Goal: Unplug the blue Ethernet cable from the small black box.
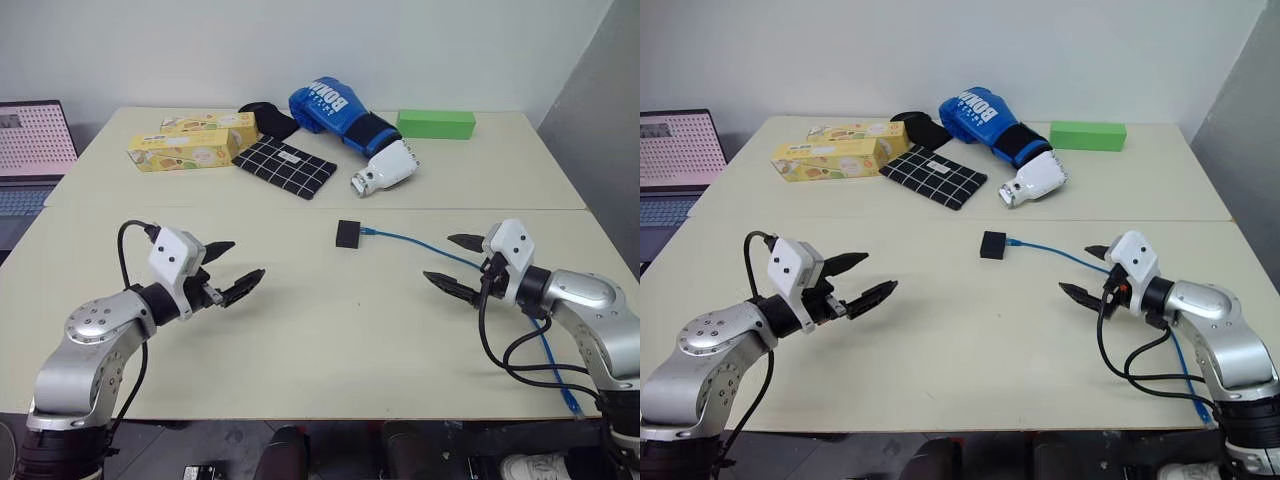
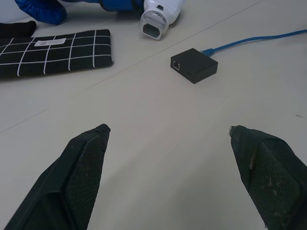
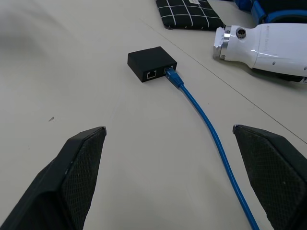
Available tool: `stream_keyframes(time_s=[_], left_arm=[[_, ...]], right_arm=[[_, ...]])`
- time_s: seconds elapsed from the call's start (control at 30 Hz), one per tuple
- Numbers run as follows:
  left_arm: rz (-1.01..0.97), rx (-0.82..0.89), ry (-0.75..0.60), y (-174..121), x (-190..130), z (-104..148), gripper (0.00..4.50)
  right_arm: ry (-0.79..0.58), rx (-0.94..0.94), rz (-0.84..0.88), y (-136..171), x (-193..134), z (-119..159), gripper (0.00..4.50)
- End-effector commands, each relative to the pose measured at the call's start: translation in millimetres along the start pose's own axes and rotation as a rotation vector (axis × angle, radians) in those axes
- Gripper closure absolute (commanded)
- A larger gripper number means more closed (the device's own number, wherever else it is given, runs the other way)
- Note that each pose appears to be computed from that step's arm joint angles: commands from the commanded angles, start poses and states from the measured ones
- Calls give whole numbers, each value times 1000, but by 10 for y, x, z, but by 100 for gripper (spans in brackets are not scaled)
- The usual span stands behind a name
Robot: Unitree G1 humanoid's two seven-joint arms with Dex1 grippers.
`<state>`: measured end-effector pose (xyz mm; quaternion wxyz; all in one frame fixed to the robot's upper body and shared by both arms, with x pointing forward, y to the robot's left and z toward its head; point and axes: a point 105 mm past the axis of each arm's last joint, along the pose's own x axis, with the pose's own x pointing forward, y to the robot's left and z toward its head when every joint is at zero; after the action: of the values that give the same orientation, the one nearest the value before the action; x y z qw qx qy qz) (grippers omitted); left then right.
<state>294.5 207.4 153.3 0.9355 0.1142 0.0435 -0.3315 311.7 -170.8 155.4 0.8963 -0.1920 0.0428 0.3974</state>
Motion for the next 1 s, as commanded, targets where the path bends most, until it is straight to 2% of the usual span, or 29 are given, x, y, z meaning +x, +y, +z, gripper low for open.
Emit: stream_keyframes(time_s=[0.03, 0.43, 0.73, 1.0], left_arm=[[-17, 30, -54, -21, -10, 106, 23], [-29, 13, -8, -64, -17, 1, 23], [-177, -70, -44, -236, -41, 127, 23], [-331, 52, 22, -383, -73, 163, 23]], right_arm=[[-42, -35, -14, -14, -45, 148, 1], [-32, -30, -3, -7, -21, 109, 1], [-25, -13, -3, -13, 28, 76, 1], [-17, -1, 26, -47, 336, 34, 1]])
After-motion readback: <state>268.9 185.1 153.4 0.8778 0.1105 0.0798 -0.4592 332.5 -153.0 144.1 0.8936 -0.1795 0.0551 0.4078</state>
